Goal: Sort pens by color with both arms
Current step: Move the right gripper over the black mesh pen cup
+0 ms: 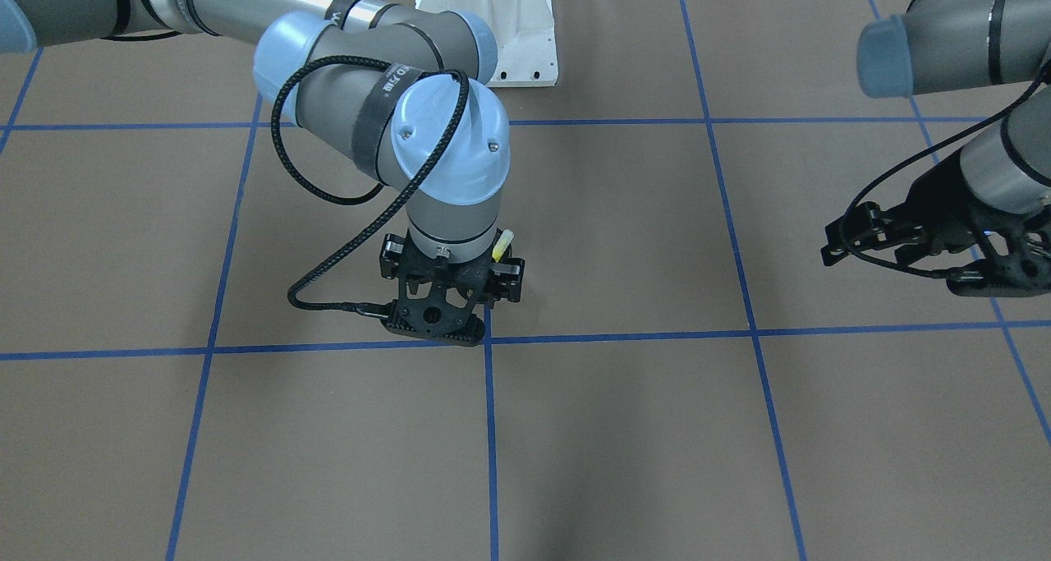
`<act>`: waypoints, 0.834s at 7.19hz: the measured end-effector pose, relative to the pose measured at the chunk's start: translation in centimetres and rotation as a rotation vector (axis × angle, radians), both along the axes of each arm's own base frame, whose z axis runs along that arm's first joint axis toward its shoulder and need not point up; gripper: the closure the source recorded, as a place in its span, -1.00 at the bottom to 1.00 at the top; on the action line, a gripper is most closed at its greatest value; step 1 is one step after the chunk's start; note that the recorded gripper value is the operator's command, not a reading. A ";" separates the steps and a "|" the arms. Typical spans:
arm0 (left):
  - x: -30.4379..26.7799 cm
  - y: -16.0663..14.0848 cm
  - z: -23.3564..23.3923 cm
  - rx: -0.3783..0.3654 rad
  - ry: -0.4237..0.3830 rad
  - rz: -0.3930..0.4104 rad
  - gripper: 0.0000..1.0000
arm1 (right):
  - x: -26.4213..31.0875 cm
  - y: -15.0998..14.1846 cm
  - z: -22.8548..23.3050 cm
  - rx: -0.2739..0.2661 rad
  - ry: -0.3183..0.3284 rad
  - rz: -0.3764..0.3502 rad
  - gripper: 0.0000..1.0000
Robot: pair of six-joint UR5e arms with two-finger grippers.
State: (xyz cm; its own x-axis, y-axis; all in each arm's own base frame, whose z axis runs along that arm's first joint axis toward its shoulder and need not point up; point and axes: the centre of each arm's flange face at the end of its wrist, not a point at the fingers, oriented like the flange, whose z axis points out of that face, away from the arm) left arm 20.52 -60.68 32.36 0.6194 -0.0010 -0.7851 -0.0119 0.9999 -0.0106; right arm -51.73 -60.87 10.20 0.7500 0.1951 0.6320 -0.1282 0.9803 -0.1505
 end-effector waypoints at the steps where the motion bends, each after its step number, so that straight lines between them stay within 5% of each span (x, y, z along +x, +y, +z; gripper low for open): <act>1: 1.9 0.6 -0.4 -0.015 0.011 -0.004 -1.00 | -1.6 1.1 1.1 -0.012 -0.002 -0.018 -0.71; 3: 3.8 1.3 -1.2 -0.029 0.025 -0.009 -1.00 | -3.0 2.5 3.2 -0.049 0.000 -0.040 -0.49; 6: 4.3 1.6 -1.6 -0.029 0.031 -0.009 -1.00 | -3.4 3.4 3.2 -0.051 -0.009 -0.051 -0.50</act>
State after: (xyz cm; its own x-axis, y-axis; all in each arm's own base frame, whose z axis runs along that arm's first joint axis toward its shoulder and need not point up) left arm 24.80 -59.08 30.72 0.5950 -0.0297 -0.8032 -0.0039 0.9992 -0.0398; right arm -55.11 -57.45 13.37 0.7542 0.1893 0.6287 -0.0769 0.9764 -0.2017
